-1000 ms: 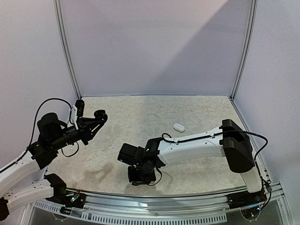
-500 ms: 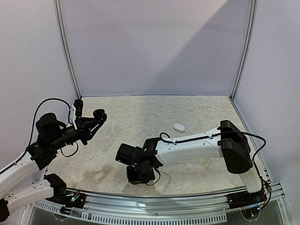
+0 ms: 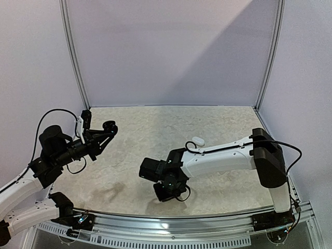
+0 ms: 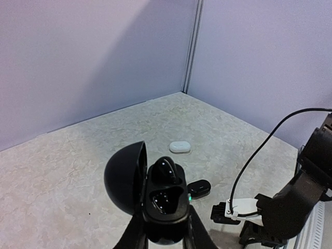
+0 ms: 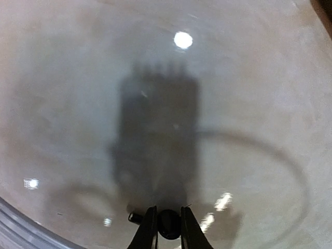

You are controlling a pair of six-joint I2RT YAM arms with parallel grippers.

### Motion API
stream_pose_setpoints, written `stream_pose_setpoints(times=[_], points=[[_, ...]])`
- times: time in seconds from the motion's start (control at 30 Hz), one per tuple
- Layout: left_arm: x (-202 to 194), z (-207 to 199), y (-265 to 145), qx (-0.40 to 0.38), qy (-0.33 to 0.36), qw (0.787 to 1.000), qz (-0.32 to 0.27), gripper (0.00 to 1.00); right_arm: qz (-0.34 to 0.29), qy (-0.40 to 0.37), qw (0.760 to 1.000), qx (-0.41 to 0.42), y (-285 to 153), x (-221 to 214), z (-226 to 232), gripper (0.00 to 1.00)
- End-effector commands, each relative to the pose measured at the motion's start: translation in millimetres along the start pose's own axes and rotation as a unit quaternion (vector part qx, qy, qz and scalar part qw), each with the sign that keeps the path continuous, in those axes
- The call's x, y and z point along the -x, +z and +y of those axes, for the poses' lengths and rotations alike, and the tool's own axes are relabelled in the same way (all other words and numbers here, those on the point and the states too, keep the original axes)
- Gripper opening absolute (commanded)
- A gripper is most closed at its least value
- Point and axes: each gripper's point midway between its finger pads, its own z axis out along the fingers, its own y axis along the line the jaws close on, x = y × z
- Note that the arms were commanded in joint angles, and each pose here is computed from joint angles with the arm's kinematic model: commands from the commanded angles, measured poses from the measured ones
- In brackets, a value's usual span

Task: Insert the wireless bluetooth earbuds into the charging case
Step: Move the left earbud to the corner of the board.

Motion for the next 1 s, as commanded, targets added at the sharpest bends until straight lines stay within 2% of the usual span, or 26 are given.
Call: stream_pose_setpoints(times=[0.0,0.23,0.5,0.77,0.97], points=[[-0.7,2.6,-0.7,0.003,0.006,1.0,0.004,0.0,0.054,-0.073,0.992,-0.086,15.6,-26.9,-61.3,0.14],[-0.6,2.4,-0.2,0.002,0.008,1.0,0.004,0.0,0.067,-0.178,0.98,-0.066,24.7,-28.8,-69.1,0.17],[0.6,2.0,-0.1,0.001,0.009,1.0,0.005,0.0,0.06,-0.238,0.968,-0.048,25.9,-4.3,-76.6,0.28],[-2.8,3.2,0.2,0.004,0.009,1.0,0.009,0.0,0.034,-0.209,0.977,-0.012,4.5,14.5,-57.2,0.36],[-6.8,4.2,0.5,0.005,0.011,1.0,0.011,0.0,-0.029,-0.079,0.996,-0.012,-28.1,33.1,-64.1,0.44]])
